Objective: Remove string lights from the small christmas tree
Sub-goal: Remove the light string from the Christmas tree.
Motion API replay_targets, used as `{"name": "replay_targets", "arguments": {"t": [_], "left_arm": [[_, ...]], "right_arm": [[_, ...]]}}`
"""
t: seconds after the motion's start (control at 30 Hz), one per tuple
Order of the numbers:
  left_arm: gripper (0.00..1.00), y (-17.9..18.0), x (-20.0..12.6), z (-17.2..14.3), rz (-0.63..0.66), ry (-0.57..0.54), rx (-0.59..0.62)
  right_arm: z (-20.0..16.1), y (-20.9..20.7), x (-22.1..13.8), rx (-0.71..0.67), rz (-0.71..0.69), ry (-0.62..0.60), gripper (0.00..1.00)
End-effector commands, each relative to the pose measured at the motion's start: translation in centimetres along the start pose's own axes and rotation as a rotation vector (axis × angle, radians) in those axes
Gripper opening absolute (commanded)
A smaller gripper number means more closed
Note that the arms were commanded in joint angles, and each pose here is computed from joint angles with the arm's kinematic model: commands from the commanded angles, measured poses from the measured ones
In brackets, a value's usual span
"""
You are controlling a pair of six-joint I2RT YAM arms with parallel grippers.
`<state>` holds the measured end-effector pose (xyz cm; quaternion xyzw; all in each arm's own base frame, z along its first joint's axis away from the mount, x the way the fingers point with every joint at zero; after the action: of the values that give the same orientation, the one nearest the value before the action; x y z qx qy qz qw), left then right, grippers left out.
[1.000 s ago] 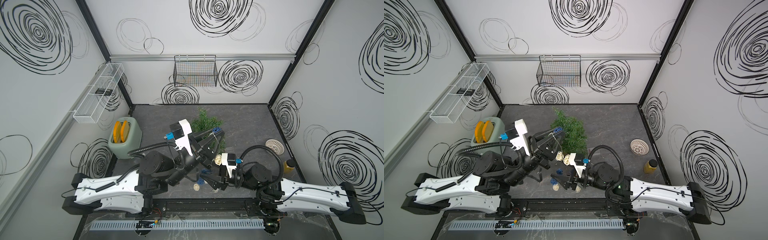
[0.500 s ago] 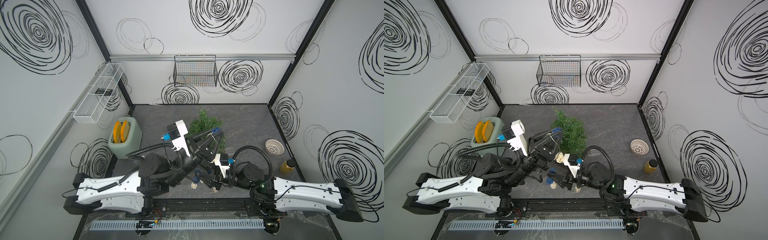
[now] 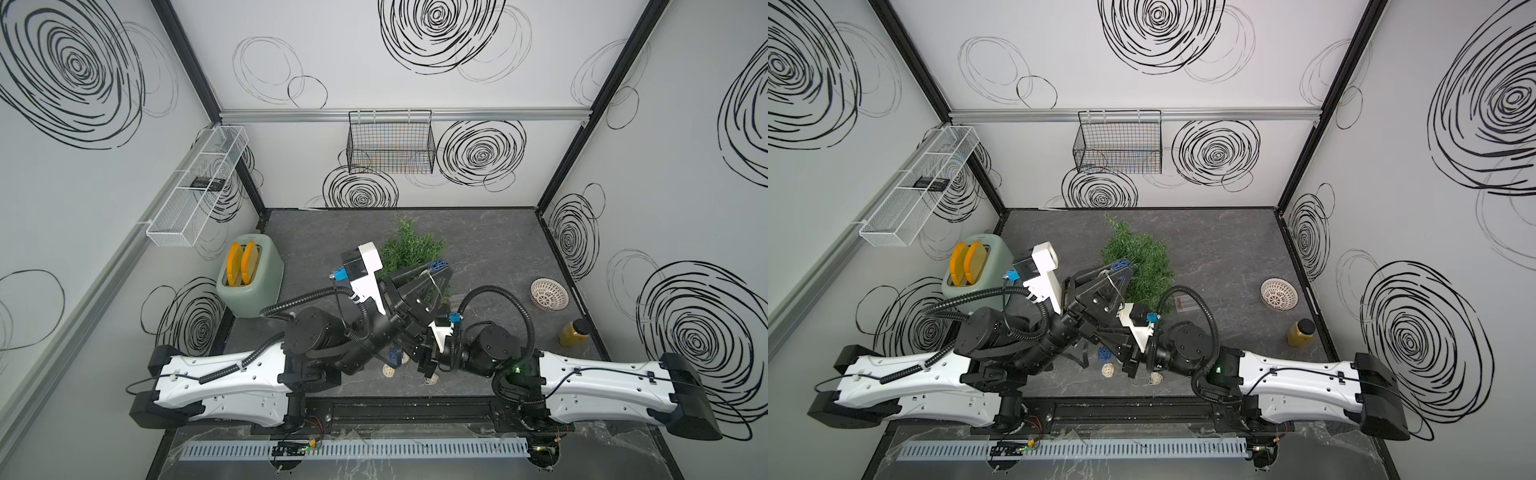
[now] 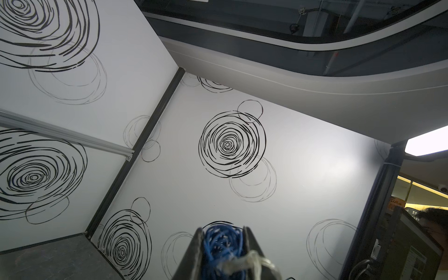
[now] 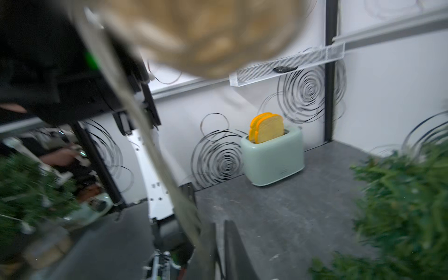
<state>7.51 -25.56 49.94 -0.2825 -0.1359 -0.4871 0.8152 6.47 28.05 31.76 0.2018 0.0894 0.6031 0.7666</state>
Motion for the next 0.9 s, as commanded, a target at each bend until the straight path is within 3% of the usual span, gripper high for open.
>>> {"name": "replay_targets", "arguments": {"t": [0.0,0.27,0.47,0.7,0.87], "left_arm": [[0.31,0.1,-0.5,0.6,0.008,-0.012,-0.027],[0.96,1.2,-2.0,0.9,0.079,0.064,0.026],[0.96,2.5,-4.2,1.3,0.136,0.096,0.056],[0.96,4.4,-6.9,0.1,0.212,0.215,0.183],[0.96,6.7,-9.6,-0.5,0.33,0.247,0.238]], "right_arm": [[1.6,0.5,-0.5,0.016,-0.005,-0.073,0.0],[2.9,-0.1,-3.0,0.032,-0.107,-0.09,0.0],[3.1,-0.5,-5.4,0.08,-0.152,-0.081,0.0],[4.2,-1.0,-7.9,0.087,-0.234,-0.088,0.0],[5.8,-0.8,-9.1,0.058,-0.279,-0.107,0.0]]}}
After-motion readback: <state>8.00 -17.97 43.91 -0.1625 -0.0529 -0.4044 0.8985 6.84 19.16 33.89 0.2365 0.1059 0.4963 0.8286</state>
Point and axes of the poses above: each gripper's point midway between its finger pads, its own x axis out along the fingers, its own y axis along the line the jaws close on, z = x × y, the point moved 8 cm from there along -x, back along the fingers, and after that the axes turned 11 degrees about x, right-handed, at the moved point
